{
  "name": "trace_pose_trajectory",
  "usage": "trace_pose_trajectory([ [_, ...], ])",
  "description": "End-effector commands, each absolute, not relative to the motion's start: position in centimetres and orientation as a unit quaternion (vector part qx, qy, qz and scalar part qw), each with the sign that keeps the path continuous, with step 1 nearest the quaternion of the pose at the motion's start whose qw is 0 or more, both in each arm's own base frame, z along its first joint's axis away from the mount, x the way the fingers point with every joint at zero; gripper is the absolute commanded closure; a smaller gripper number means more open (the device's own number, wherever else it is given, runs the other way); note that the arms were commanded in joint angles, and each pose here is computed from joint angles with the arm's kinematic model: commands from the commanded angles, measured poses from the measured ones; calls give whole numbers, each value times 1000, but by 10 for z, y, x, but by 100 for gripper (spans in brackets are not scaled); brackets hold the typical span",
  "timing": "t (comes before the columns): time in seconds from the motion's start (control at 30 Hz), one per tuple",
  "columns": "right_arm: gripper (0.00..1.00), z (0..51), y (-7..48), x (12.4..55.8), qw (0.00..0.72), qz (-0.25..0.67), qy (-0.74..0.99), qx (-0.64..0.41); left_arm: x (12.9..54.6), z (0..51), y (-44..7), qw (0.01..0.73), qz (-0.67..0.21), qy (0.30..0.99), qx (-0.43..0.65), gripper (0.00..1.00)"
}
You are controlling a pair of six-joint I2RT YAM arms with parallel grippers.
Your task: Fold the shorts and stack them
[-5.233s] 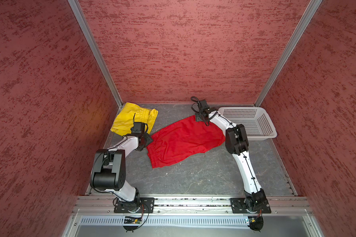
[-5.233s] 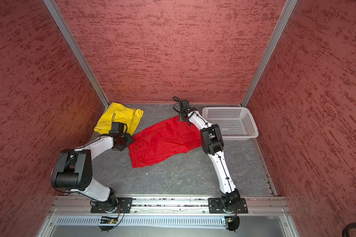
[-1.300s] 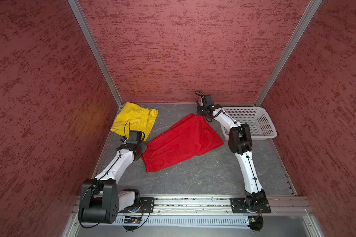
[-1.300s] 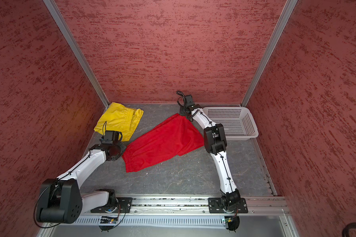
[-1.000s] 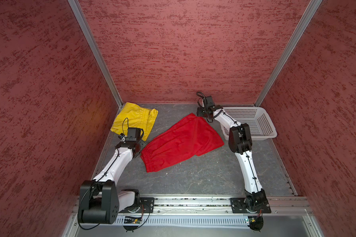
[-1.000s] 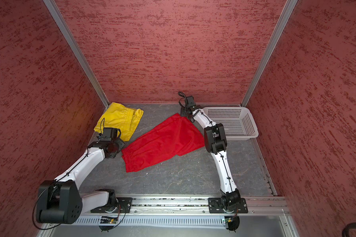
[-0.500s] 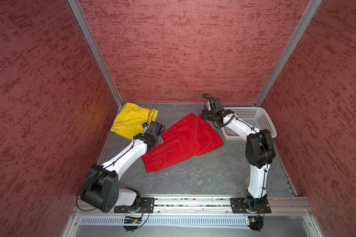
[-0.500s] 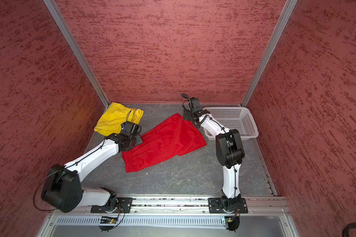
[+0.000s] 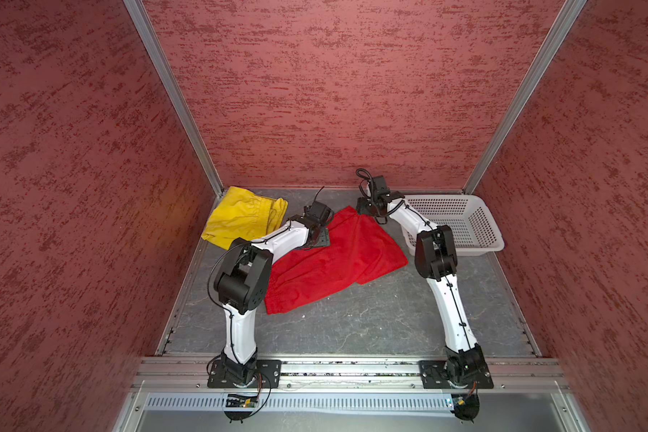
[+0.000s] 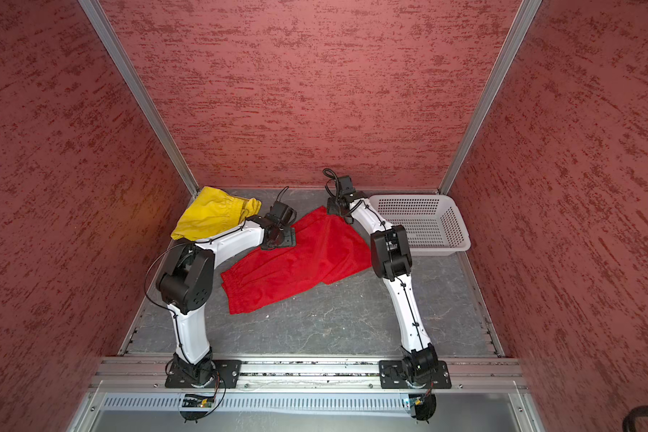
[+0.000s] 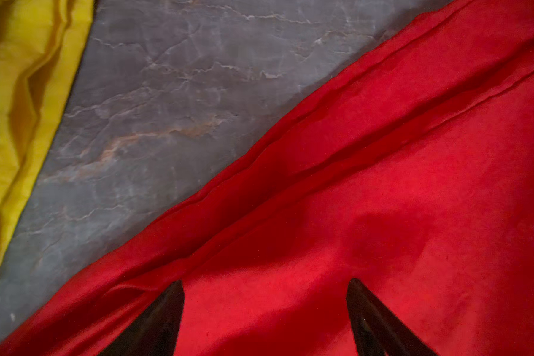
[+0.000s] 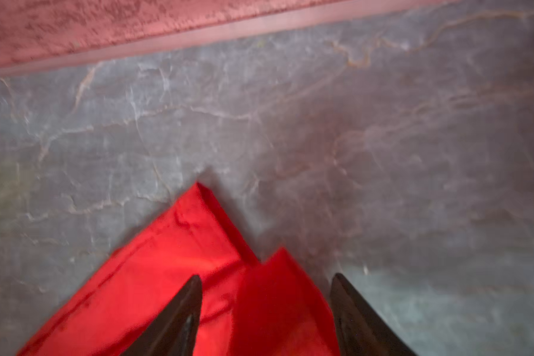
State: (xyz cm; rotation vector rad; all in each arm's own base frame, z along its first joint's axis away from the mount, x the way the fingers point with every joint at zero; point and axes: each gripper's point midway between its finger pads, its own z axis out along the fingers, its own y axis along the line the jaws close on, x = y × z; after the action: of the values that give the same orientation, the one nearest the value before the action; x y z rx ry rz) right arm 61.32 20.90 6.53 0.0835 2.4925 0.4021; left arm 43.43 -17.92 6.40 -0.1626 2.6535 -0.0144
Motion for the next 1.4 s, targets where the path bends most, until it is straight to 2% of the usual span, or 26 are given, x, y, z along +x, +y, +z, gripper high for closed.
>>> trace_pose_trajectory([
  [0.0, 33, 69, 209, 615, 288, 174, 941, 39, 448, 61, -188, 237, -11, 971, -27, 16],
  [0.1, 35, 64, 209, 616, 284, 182, 941, 42, 458, 53, -191, 232, -12, 972, -23, 15],
  [0.27, 36, 55, 207, 614, 274, 187, 942, 51, 471, 44, -198, 227, -25, 973, -14, 23],
  [0.33, 36, 52, 207, 613, 272, 191, 942, 52, 474, 39, -197, 223, -24, 974, -13, 24],
  [0.43, 37, 49, 209, 611, 265, 197, 942, 56, 477, 31, -193, 214, -30, 976, -18, 34],
  [0.53, 38, 46, 212, 608, 260, 210, 940, 64, 478, 23, -189, 205, -34, 978, -25, 38],
  [0.6, 38, 45, 213, 607, 259, 217, 939, 67, 478, 19, -187, 199, -40, 979, -29, 49],
  [0.73, 46, 43, 214, 606, 259, 221, 938, 68, 482, 20, -184, 197, -54, 978, -42, 84],
  [0.77, 53, 43, 214, 606, 259, 221, 938, 67, 482, 20, -184, 197, -59, 978, -45, 92],
  [0.83, 75, 43, 215, 606, 260, 222, 937, 66, 485, 23, -182, 196, -72, 976, -56, 100],
  [0.93, 92, 47, 214, 607, 263, 222, 937, 66, 488, 28, -180, 195, -94, 974, -73, 100],
  [1.03, 100, 55, 210, 608, 273, 213, 936, 68, 492, 39, -175, 204, -103, 970, -84, 100],
  [1.2, 100, 82, 206, 610, 299, 209, 928, 69, 494, 63, -167, 232, -103, 963, -88, 100],
  [1.37, 100, 124, 212, 610, 344, 249, 903, 69, 496, 78, -163, 245, -116, 959, -83, 100],
])
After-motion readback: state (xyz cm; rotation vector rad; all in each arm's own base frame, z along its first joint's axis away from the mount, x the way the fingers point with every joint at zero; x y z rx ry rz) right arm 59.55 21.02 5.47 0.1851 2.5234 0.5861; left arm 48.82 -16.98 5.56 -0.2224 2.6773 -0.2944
